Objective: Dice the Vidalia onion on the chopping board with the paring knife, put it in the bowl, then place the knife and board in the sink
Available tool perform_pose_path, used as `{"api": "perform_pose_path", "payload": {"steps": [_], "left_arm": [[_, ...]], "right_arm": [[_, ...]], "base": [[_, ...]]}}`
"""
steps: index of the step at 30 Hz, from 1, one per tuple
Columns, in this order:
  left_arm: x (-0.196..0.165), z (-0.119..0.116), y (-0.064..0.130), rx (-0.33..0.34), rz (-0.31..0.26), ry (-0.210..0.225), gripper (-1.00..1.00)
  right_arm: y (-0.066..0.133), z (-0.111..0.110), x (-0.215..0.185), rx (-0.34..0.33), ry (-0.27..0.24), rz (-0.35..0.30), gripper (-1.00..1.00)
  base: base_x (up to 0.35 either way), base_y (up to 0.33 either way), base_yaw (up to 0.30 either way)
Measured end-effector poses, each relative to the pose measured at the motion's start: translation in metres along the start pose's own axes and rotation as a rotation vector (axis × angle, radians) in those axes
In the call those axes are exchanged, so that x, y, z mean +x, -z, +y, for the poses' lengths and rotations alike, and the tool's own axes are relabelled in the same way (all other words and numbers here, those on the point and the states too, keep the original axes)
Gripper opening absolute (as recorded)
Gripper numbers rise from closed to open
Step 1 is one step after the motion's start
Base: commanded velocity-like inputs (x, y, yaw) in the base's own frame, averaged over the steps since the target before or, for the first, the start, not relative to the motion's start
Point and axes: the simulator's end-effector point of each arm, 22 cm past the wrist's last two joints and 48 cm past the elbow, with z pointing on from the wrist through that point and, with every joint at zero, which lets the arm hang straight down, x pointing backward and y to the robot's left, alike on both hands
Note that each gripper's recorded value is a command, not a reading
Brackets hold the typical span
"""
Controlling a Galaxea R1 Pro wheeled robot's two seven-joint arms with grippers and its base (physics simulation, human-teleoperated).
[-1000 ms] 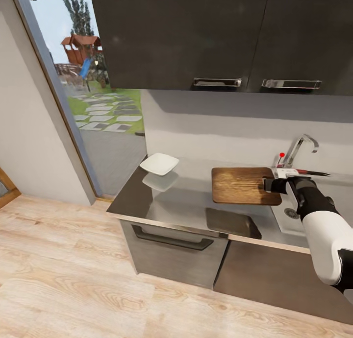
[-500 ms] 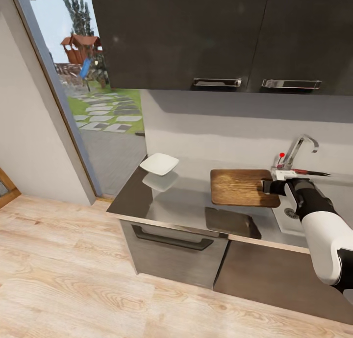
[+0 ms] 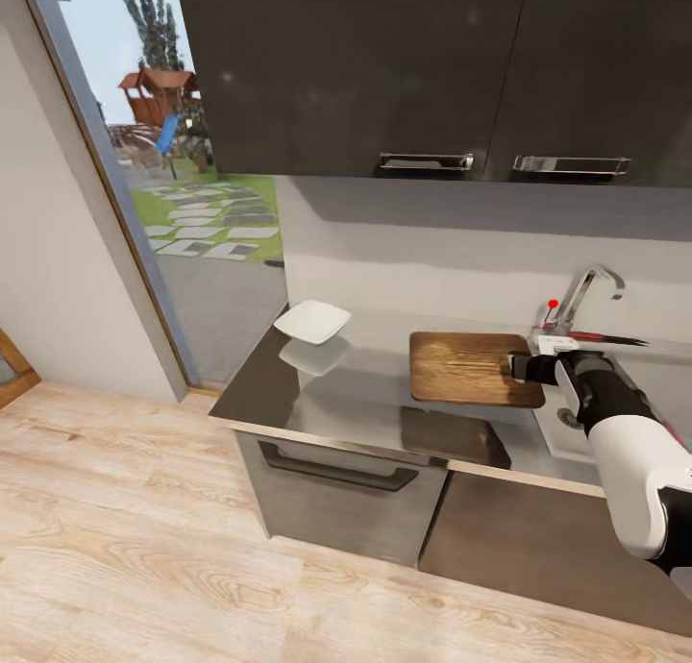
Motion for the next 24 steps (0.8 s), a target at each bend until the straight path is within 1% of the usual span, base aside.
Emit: {"api": "perform_pose_path", "payload": {"steps": [3, 12, 15, 17, 24], "left_arm": [[0.0, 0.0, 0.0, 0.0, 0.0, 0.0, 1.0], [0.003, 0.0, 0.0, 0.0, 0.009, -0.002, 1.0], [0.005, 0.0, 0.0, 0.0, 0.013, -0.002, 1.0], [0.006, 0.0, 0.0, 0.0, 0.016, -0.003, 1.0], [0.01, 0.0, 0.001, -0.001, 0.026, -0.004, 1.0]], "right_arm": [[-0.001, 0.007, 0.0, -0.01, -0.002, 0.001, -1.0], [-0.006, 0.009, 0.008, -0.011, -0.001, 0.017, -1.0], [-0.011, 0.009, 0.018, -0.013, -0.002, 0.038, -1.0], [-0.014, 0.011, 0.025, -0.019, -0.008, 0.053, -1.0], [-0.021, 0.014, 0.036, -0.03, -0.028, 0.072, -1.0]], "base": [[0.0, 0.0, 0.0], [0.0, 0.0, 0.0], [0.0, 0.0, 0.0], [0.0, 0.0, 0.0], [0.0, 0.0, 0.0]]}}
